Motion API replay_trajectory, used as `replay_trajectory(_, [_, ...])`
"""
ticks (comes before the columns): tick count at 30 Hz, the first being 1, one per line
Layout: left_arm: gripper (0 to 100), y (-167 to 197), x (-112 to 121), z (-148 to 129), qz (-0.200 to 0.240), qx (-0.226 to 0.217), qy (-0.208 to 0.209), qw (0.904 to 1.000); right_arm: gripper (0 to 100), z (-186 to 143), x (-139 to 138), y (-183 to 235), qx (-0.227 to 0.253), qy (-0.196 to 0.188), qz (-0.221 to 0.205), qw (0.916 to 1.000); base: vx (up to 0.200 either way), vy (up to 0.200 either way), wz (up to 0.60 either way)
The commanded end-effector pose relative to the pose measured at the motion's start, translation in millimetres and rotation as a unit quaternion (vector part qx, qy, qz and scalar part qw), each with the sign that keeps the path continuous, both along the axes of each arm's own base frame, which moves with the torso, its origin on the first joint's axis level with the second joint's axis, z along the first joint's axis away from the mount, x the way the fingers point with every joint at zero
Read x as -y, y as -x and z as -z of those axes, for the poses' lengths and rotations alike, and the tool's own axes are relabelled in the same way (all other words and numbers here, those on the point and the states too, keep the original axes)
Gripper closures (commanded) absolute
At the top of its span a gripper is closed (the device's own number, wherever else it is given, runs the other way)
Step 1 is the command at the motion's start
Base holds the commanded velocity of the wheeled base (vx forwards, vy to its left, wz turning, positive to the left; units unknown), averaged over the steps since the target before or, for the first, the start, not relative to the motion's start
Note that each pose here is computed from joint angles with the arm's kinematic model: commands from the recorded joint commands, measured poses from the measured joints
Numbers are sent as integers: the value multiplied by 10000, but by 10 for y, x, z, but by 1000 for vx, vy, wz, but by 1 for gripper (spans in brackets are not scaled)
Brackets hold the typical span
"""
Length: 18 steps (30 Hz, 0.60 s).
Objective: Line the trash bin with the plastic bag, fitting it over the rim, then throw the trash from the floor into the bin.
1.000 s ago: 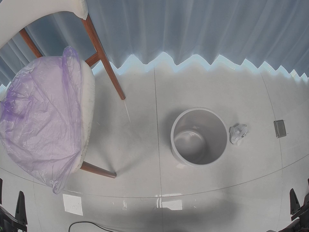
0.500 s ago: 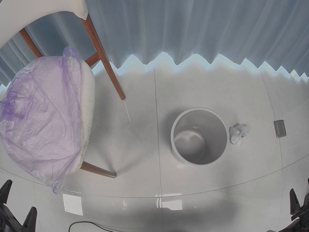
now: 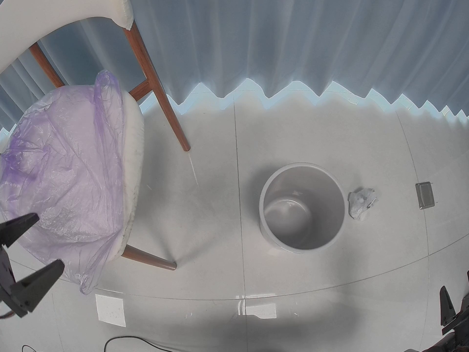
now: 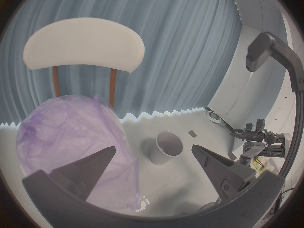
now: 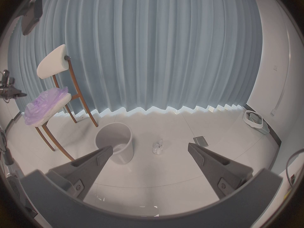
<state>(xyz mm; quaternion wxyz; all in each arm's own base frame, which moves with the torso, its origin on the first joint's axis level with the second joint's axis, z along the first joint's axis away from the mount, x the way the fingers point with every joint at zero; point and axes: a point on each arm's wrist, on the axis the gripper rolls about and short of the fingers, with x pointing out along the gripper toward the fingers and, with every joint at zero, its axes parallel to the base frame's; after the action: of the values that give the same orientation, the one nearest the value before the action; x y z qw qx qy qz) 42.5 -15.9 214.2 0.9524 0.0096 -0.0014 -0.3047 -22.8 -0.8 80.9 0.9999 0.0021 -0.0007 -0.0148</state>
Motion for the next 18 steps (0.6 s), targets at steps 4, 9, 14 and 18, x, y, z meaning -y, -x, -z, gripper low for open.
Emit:
replay_trajectory(4, [0,-742,323,-425,370,-192,-596,9974,0,52,0,-2,-14,-2,-2,10000,0,0,0])
replay_trajectory(9, [0,-1125,465,-790,-357,102,-1497,9880,0,52,0,-2,-14,-2,-2,10000,0,0,0])
replay_trajectory(14, [0,-1133,500,-879,-1340,-224,-3146,9394,0,52,0,-2,-14,-2,-2,10000,0,0,0])
replay_trajectory(18, [0,-1129,575,-748,-2077,-308,-4026,8910,0,52,0,-2,-14,-2,-2,10000,0,0,0])
